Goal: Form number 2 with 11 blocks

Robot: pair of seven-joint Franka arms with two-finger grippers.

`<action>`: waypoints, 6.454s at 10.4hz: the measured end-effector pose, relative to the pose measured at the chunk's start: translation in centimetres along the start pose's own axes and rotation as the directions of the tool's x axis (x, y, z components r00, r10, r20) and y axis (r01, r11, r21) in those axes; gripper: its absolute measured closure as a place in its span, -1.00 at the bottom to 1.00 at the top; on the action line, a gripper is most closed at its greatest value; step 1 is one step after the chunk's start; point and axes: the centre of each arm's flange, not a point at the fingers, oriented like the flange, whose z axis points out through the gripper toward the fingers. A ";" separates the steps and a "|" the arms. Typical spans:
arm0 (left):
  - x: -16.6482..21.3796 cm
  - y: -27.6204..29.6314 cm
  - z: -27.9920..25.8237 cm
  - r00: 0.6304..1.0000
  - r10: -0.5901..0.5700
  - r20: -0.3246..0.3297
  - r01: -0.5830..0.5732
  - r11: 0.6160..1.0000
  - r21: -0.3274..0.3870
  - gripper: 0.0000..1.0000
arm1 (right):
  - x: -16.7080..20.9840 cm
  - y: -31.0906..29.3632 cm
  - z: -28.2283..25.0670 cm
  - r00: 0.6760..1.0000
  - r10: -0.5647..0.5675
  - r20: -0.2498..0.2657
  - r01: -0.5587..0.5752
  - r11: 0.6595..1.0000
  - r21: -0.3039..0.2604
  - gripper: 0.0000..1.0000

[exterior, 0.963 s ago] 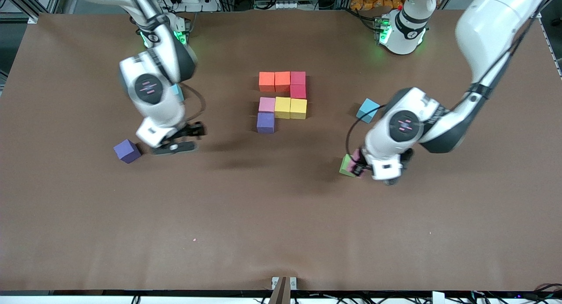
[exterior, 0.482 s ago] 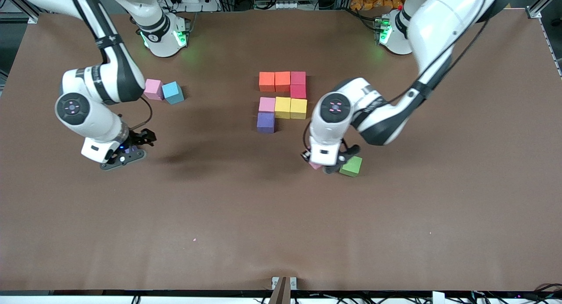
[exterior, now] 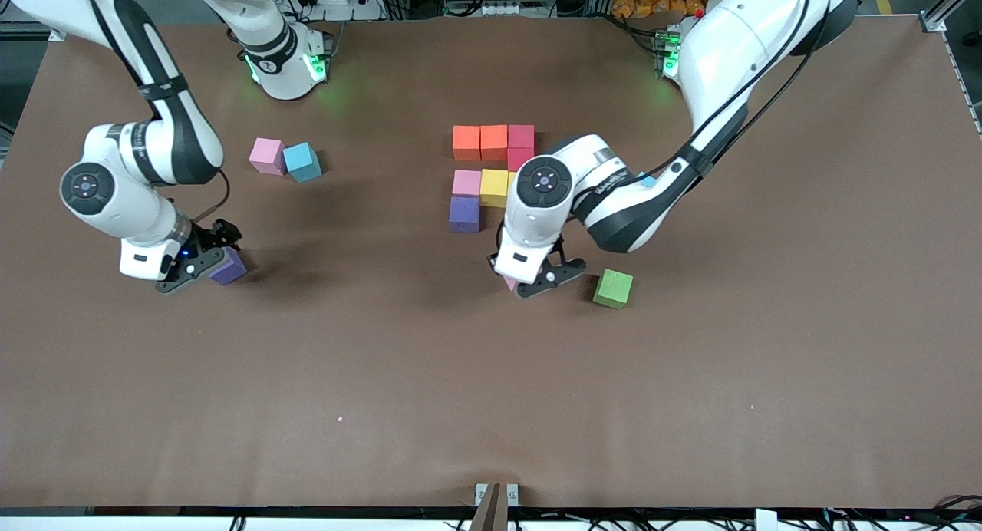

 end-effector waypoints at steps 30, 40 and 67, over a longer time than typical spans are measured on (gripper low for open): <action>-9.4 7.0 8.5 0.943 0.329 0.058 -0.328 0.944 -0.022 -0.14 | 0.8 2.5 3.2 0.996 -0.049 -0.075 0.055 0.995 0.087 -0.12; -9.5 6.6 9.0 0.922 0.378 0.090 -0.379 0.925 0.001 -0.14 | 6.4 -2.6 0.4 0.969 -0.230 -0.086 0.235 0.971 0.046 -0.12; 7.3 -4.7 -10.7 1.000 0.012 -0.018 -0.009 0.984 0.179 -1.00 | 18.7 -18.7 -8.2 0.769 -0.622 -0.145 0.615 0.783 -0.094 -0.12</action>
